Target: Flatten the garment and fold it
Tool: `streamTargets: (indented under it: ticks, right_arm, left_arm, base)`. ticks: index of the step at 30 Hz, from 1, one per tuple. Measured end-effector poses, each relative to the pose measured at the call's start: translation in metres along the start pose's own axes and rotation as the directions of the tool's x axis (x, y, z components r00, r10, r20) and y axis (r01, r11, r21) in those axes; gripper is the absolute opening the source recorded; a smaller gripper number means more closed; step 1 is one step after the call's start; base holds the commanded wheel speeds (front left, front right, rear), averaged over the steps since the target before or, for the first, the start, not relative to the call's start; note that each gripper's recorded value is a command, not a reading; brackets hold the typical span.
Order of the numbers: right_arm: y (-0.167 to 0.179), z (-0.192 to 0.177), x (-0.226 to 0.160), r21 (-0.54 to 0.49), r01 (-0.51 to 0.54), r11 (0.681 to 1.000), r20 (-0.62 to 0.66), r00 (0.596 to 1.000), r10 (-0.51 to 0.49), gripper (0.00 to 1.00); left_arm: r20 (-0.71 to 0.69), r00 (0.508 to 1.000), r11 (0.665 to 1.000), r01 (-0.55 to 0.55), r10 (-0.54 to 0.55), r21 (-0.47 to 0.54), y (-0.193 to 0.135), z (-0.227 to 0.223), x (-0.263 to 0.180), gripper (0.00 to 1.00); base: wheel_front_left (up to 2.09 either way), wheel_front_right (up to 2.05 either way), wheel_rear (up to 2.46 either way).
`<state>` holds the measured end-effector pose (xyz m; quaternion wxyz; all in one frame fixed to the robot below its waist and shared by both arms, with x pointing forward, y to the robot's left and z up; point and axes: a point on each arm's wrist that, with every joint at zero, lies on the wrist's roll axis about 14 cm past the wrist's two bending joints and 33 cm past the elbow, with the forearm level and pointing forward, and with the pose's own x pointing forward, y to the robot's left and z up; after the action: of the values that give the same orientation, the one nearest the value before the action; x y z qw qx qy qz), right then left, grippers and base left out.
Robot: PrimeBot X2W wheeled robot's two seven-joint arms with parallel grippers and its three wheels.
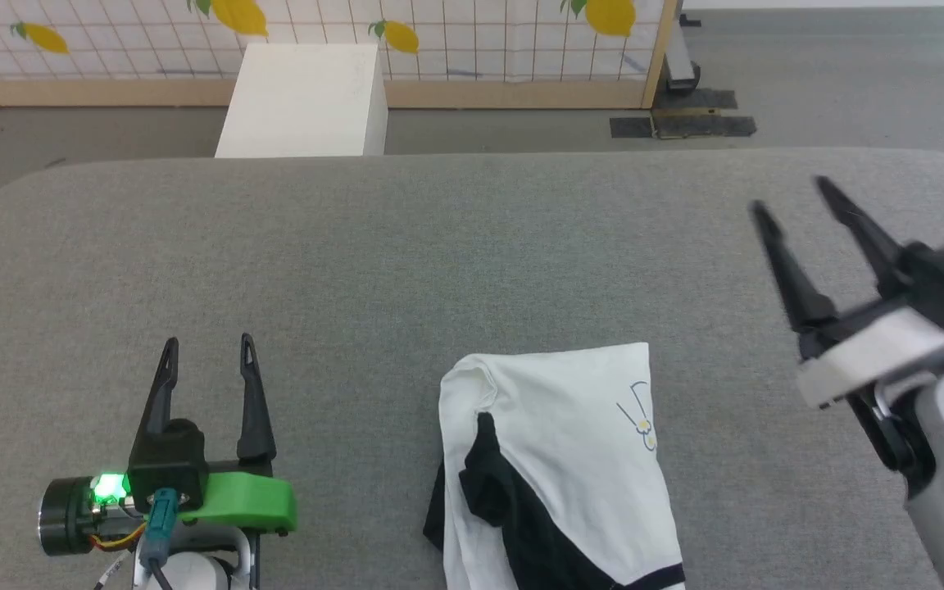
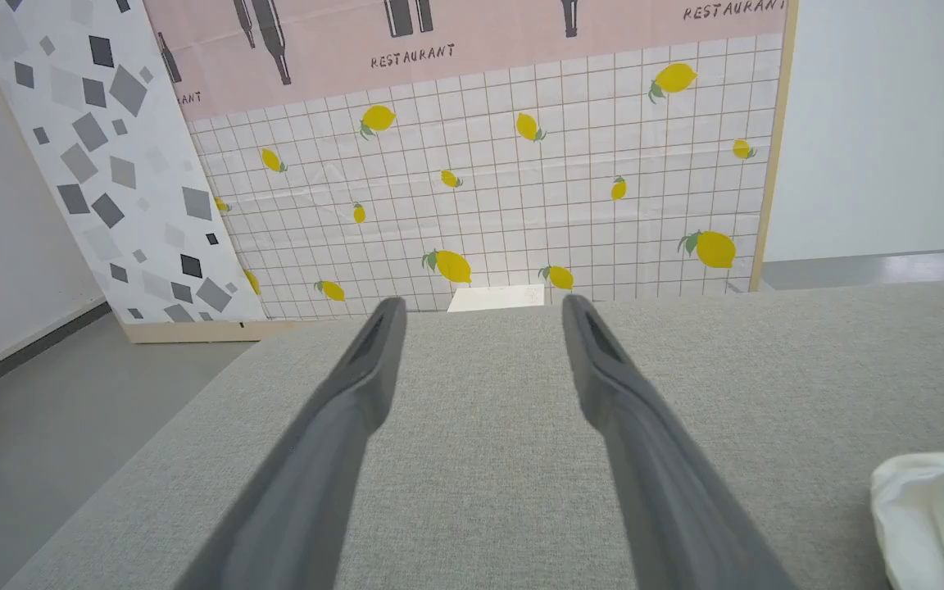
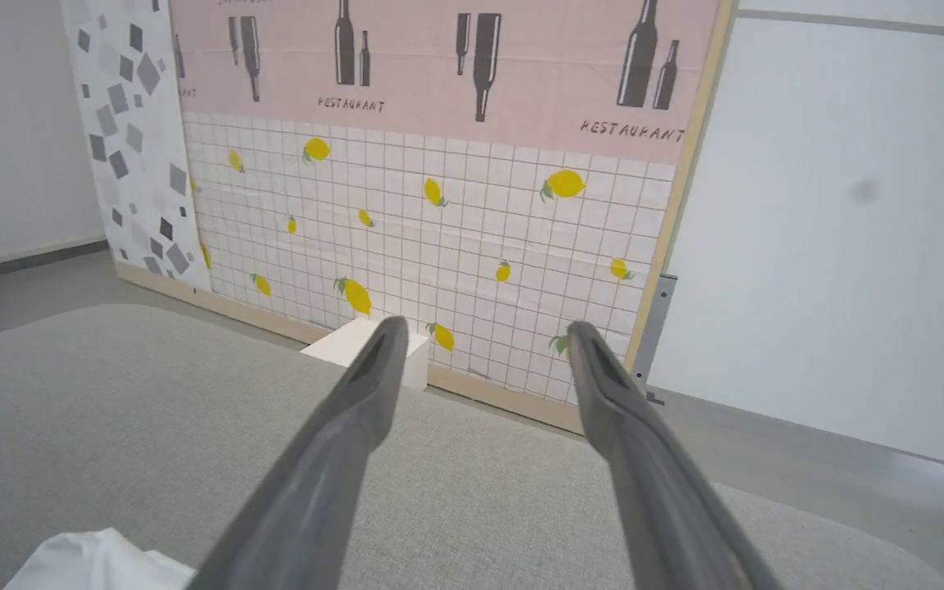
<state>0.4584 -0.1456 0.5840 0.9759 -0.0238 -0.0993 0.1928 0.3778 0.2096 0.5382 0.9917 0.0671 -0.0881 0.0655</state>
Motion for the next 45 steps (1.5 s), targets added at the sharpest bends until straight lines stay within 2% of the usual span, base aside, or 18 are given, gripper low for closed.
streamTargets:
  ticks: [5, 10, 13, 17, 19, 21, 23, 25, 26, 28, 30, 32, 36, 39, 43, 45]
  right_arm:
    - [-0.025, 0.002, -0.036, 0.05, 0.187, 0.981, 0.064, 0.98, -0.19, 1.0]
    - [-0.017, -0.001, -0.067, 0.117, 0.282, 0.952, 0.077, 0.953, -0.292, 1.0]
    - [-0.01, 0.001, -0.076, 0.126, 0.294, 0.947, 0.083, 0.949, -0.305, 1.0]
    - [-0.002, 0.013, -0.07, 0.09, 0.244, 0.966, 0.117, 0.96, -0.254, 1.0]
    - [0.0, 0.031, -0.056, 0.05, 0.192, 0.98, 0.151, 0.969, -0.198, 1.0]
    - [0.004, 0.041, -0.04, 0.017, 0.137, 0.99, 0.132, 0.982, -0.138, 1.0]
    - [0.011, 0.044, -0.026, -0.008, 0.071, 0.997, 0.066, 0.995, -0.071, 1.0]
    - [0.025, 0.028, -0.017, -0.01, -0.015, 1.0, -0.084, 0.996, 0.014, 1.0]
    - [0.034, 0.015, -0.016, -0.001, -0.059, 0.998, -0.17, 0.984, 0.057, 1.0]
    - [0.047, -0.006, -0.019, 0.015, -0.129, 0.992, -0.315, 0.941, 0.127, 1.0]
    - [0.057, -0.03, -0.027, 0.039, -0.189, 0.981, -0.453, 0.872, 0.186, 1.0]
    - [0.066, -0.062, -0.045, 0.086, -0.234, 0.969, -0.609, 0.757, 0.237, 1.0]
    - [0.08, -0.105, -0.077, 0.172, -0.279, 0.945, -0.776, 0.553, 0.304, 1.0]
    - [0.088, -0.125, -0.083, 0.21, -0.285, 0.935, -0.817, 0.473, 0.328, 1.0]
    - [0.106, -0.153, -0.083, 0.272, -0.267, 0.924, -0.842, 0.399, 0.363, 1.0]
    - [0.113, -0.165, -0.082, 0.289, -0.258, 0.922, -0.843, 0.387, 0.373, 1.0]
  left_arm:
    - [0.021, 1.0, 1.0, 0.004, -0.003, -0.011, -0.003, 0.008, -0.003, 1.0]
    - [0.031, 1.0, 1.0, 0.002, -0.001, -0.014, -0.002, 0.012, -0.006, 1.0]
    - [0.04, 0.999, 1.0, -0.001, 0.001, -0.015, -0.001, 0.015, -0.007, 1.0]
    - [0.037, 0.999, 1.0, 0.002, -0.001, -0.014, -0.001, 0.014, -0.01, 1.0]
    - [0.04, 0.999, 1.0, 0.003, -0.003, -0.015, -0.002, 0.015, -0.01, 1.0]
    - [0.041, 0.999, 1.0, 0.004, -0.003, -0.015, -0.002, 0.016, -0.011, 1.0]
    - [0.039, 0.999, 1.0, 0.009, -0.008, -0.016, -0.002, 0.015, -0.012, 1.0]
    - [0.035, 0.999, 1.0, 0.011, -0.011, -0.017, -0.003, 0.014, -0.014, 1.0]
    - [0.033, 0.999, 1.0, 0.009, -0.008, -0.017, -0.002, 0.014, -0.015, 1.0]
    - [0.029, 1.0, 1.0, 0.004, -0.003, -0.016, 0.0, 0.013, -0.017, 1.0]
    - [0.025, 1.0, 1.0, 0.0, 0.001, -0.016, 0.001, 0.012, -0.018, 1.0]
    - [0.019, 1.0, 1.0, -0.004, 0.005, -0.016, 0.002, 0.01, -0.019, 1.0]
    - [0.002, 1.0, 1.0, -0.013, 0.013, -0.021, 0.002, 0.005, -0.019, 1.0]
    - [-0.017, 1.0, 1.0, -0.016, 0.015, -0.022, 0.002, -0.001, -0.018, 1.0]
    - [-0.039, 0.999, 1.0, -0.014, 0.013, -0.024, -0.001, -0.009, -0.013, 1.0]
    - [-0.042, 0.999, 1.0, -0.013, 0.012, -0.024, -0.002, -0.011, -0.009, 1.0]
  base:
    - [0.0, 0.0, 0.0]
    - [0.0, 0.0, 0.0]
    - [0.0, 0.0, 0.0]
    - [0.0, 0.0, 0.0]
    - [0.0, 0.0, 0.0]
    - [0.0, 0.0, 0.0]
    - [0.0, 0.0, 0.0]
    - [0.0, 0.0, 0.0]
    - [0.0, 0.0, 0.0]
    - [0.0, 0.0, 0.0]
    - [0.0, 0.0, 0.0]
    - [0.0, 0.0, 0.0]
    - [0.0, 0.0, 0.0]
    - [0.0, 0.0, 0.0]
    - [0.0, 0.0, 0.0]
    - [0.0, 0.0, 0.0]
